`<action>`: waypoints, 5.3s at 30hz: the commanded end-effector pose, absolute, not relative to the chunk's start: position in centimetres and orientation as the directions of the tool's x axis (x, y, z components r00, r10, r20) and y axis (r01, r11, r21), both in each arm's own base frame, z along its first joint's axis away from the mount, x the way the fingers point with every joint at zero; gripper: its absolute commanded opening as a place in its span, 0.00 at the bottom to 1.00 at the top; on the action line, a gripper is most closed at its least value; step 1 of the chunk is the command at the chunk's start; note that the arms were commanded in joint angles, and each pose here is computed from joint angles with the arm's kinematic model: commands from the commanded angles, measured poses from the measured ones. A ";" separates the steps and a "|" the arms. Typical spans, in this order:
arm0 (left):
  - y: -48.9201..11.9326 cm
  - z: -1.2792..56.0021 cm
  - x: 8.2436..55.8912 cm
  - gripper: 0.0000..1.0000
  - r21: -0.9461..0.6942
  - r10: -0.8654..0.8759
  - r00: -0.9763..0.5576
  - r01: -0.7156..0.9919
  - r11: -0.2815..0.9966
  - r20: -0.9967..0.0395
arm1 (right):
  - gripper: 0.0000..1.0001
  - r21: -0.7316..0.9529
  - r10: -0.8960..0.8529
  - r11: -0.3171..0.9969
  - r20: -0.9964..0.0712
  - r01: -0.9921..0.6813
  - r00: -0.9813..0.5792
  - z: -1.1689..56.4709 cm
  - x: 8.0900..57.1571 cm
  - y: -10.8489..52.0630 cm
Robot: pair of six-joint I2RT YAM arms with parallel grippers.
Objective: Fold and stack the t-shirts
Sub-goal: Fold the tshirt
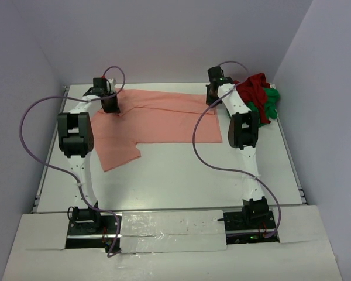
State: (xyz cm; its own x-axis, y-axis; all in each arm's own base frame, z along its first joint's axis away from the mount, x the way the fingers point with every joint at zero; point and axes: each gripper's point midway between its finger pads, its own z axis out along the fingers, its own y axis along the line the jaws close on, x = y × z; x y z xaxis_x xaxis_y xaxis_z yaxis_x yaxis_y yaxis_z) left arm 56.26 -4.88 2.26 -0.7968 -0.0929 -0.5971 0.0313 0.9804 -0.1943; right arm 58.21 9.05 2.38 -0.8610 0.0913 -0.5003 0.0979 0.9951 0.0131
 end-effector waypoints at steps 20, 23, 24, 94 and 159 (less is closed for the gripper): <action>-3.2 10.3 54.6 0.56 -0.131 -0.055 -0.704 0.054 0.990 -0.708 | 0.49 0.026 0.060 0.998 -0.633 0.056 -0.771 10.4 56.5 4.5; -3.5 14.1 53.7 0.57 -0.137 -0.061 -0.660 0.063 0.989 -0.749 | 0.55 0.025 0.019 1.000 -0.684 0.003 -0.729 13.6 55.0 6.1; -3.6 15.3 53.2 0.58 -0.144 -0.064 -0.652 0.070 0.987 -0.755 | 0.55 0.020 0.003 1.000 -0.690 -0.015 -0.724 14.3 54.4 6.9; -0.7 1.9 22.9 0.47 -0.115 0.280 -0.947 0.300 0.947 -0.158 | 0.52 0.142 0.020 0.986 -0.601 -0.082 -0.799 17.2 44.4 5.8; -0.8 1.8 22.8 0.00 -0.074 0.299 -0.937 0.316 0.946 -0.182 | 0.52 0.150 -0.114 0.969 -0.426 -0.194 -0.898 5.1 38.6 8.5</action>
State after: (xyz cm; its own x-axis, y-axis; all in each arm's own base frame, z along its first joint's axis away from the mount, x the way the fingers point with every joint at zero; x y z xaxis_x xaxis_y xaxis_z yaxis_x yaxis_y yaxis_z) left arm 21.76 -0.43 1.03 -0.9476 0.2952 -0.1224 0.3060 0.9486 -0.0810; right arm 37.33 8.10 4.55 -0.9091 -0.1312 -0.3954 -0.2049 0.9672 0.1503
